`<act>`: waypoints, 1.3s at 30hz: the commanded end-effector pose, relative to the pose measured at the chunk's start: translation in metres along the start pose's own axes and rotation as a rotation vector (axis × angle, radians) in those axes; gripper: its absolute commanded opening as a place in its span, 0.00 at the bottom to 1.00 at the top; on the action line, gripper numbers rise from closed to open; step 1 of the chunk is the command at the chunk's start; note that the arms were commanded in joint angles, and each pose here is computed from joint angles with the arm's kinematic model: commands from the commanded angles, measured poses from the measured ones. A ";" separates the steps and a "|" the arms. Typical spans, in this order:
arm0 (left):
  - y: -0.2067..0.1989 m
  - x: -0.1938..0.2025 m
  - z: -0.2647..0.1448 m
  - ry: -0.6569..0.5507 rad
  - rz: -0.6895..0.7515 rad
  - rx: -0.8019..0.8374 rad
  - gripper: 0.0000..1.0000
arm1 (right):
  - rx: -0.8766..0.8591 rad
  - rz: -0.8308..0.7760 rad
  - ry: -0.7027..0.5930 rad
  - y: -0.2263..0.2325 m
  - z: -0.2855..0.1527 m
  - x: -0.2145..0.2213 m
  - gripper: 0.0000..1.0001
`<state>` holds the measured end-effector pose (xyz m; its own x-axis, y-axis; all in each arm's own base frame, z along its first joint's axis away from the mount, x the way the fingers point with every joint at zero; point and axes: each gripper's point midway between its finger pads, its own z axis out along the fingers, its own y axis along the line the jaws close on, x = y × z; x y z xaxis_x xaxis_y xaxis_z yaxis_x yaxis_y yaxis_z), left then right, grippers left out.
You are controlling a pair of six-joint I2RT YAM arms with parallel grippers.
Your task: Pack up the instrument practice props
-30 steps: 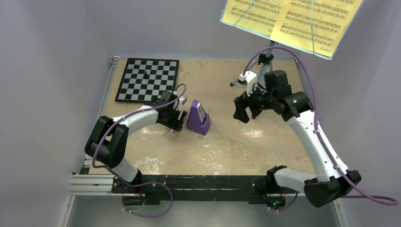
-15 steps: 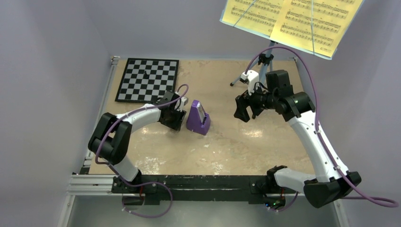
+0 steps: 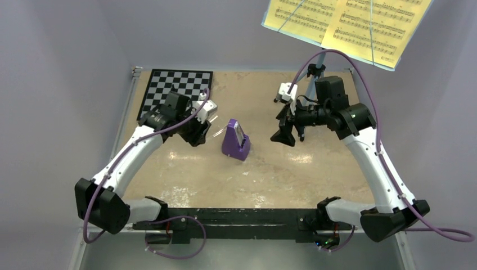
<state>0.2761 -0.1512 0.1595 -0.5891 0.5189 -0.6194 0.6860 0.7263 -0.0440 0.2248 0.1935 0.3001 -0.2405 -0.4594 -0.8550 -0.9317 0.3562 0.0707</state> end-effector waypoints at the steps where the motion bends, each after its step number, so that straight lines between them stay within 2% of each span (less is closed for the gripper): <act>1: -0.022 -0.002 -0.055 -0.009 0.303 0.156 0.00 | -0.120 -0.292 -0.096 0.021 0.000 -0.040 0.86; 6: -0.029 -0.007 -0.098 0.010 0.493 0.197 0.00 | -0.179 -0.446 -0.101 0.036 0.005 -0.059 0.87; 8: -0.031 -0.015 -0.109 -0.008 0.520 0.196 0.00 | -0.199 -0.478 -0.103 0.044 0.009 -0.063 0.88; 11: -0.043 -0.026 -0.122 -0.042 0.542 0.241 0.00 | -0.221 -0.412 -0.129 0.051 0.017 -0.068 0.88; 15: -0.070 -0.024 -0.120 -0.039 0.590 0.335 0.00 | -0.180 -0.194 -0.166 0.048 0.019 -0.062 0.86; 19: -0.101 0.008 -0.091 0.041 0.685 0.452 0.00 | -0.095 -0.032 -0.165 0.033 0.005 -0.031 0.86; 22: -0.117 0.021 -0.052 0.092 0.737 0.468 0.00 | 0.002 0.046 -0.121 0.013 -0.012 -0.003 0.86; 28: -0.137 0.031 0.046 0.217 0.738 0.403 0.00 | 0.128 -0.030 0.049 0.008 -0.029 0.060 0.86; 35: -0.143 0.042 0.118 0.283 0.759 0.359 0.00 | 0.198 -0.036 0.144 0.015 -0.038 0.102 0.86; 38: -0.149 0.047 0.135 0.299 0.742 0.387 0.10 | 0.201 -0.006 0.164 0.018 -0.040 0.110 0.87; 39: -0.151 0.049 0.138 0.304 0.740 0.395 0.16 | 0.200 0.002 0.171 0.019 -0.040 0.112 0.87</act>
<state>0.1895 -0.2731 0.0310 0.0211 0.9522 -0.3046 0.9975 -0.0404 -0.0573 0.1740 0.1262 0.2347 -0.2719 -0.5564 -0.7851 -0.8754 0.4819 -0.0384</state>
